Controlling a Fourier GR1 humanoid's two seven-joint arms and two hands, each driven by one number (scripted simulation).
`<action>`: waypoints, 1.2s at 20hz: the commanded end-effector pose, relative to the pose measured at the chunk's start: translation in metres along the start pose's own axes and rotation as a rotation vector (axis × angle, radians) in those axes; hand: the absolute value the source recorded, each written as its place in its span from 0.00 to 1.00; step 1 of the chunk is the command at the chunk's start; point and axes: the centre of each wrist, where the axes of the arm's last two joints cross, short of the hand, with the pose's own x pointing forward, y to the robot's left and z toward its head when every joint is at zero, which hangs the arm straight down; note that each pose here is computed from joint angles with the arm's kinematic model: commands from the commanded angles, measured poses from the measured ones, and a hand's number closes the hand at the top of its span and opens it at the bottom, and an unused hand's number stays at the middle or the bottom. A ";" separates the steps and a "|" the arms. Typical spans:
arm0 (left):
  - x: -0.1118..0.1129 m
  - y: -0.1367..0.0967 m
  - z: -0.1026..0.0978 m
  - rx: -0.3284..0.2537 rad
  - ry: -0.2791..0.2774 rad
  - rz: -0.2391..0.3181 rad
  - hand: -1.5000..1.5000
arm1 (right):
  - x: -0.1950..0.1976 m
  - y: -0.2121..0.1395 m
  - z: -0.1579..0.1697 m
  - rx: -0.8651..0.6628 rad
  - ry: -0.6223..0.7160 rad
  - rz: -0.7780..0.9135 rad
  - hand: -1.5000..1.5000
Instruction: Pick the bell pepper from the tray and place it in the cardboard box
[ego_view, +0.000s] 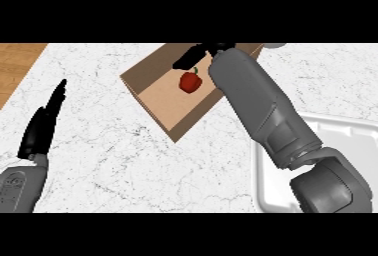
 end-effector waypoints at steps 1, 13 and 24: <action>0.005 -0.005 -0.006 -0.001 0.011 0.005 0.50 | -0.004 -0.001 0.001 -0.074 -0.083 -0.072 0.00; -0.013 0.015 0.014 0.035 0.037 0.005 0.50 | -0.040 -0.057 -0.005 -0.255 -0.117 -0.395 0.00; -0.022 0.022 0.023 0.057 0.078 0.006 0.50 | -0.147 -0.140 0.025 -0.290 -0.041 -0.377 0.00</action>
